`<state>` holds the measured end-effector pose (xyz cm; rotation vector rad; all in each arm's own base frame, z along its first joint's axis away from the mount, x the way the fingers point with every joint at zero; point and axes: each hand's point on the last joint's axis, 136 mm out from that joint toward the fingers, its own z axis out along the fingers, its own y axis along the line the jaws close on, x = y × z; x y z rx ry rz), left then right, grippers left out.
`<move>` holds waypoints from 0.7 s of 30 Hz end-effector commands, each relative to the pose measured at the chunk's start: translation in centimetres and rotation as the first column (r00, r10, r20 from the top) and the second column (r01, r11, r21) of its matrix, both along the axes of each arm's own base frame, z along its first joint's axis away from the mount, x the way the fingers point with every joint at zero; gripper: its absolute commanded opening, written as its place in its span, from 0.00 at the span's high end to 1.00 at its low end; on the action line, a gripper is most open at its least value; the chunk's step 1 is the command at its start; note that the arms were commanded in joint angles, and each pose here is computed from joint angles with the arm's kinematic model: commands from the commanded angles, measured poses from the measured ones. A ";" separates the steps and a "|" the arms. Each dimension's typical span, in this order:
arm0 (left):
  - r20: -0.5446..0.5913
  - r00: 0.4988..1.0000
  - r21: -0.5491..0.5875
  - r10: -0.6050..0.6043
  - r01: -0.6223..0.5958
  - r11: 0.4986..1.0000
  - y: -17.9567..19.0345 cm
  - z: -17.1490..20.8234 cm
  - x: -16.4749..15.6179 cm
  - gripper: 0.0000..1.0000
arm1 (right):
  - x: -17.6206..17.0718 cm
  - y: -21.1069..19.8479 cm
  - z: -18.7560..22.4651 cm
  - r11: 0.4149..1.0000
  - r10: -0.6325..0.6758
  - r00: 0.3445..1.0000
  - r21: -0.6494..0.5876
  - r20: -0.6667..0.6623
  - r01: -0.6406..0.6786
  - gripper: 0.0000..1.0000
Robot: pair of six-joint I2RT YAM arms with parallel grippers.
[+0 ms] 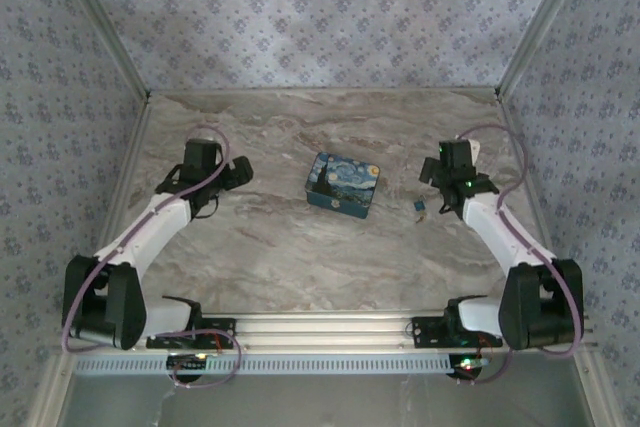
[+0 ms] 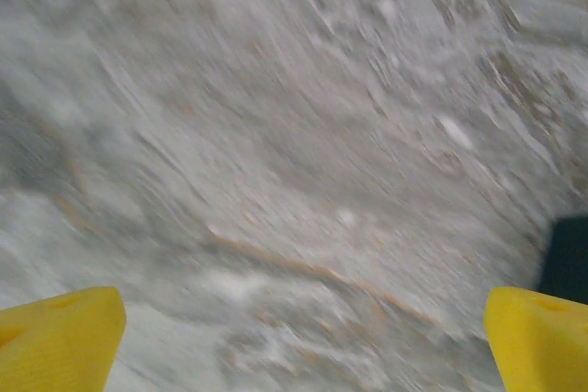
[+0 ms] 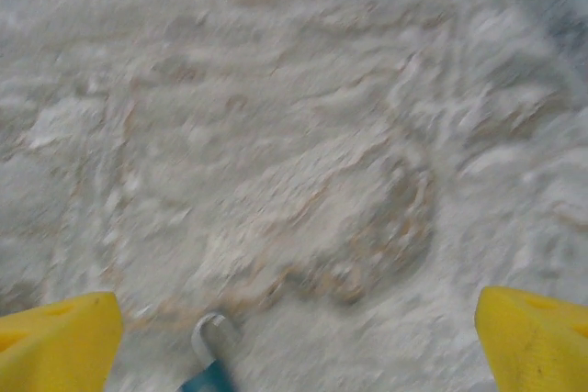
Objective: Unlock the padlock with the key
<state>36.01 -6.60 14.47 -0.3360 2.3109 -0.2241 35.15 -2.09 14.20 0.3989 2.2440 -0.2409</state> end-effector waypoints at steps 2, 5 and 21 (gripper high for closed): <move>0.160 0.981 0.279 0.113 -0.155 0.948 6.6 -0.1 0.0 0.00 | -0.4 -3.4 1.0 0.972 -0.057 0.978 -0.213 0.199 0.100 0.00; 0.207 0.966 0.257 0.155 -0.207 0.944 9.2 -0.7 0.5 0.00 | -0.6 -4.7 -1.2 0.975 -0.083 0.976 -0.188 0.202 0.122 0.00; 0.374 0.925 0.318 -0.063 -0.064 0.946 8.7 -5.3 3.8 0.00 | 3.6 -0.9 -5.7 0.968 0.240 0.932 -0.132 0.272 -0.211 0.00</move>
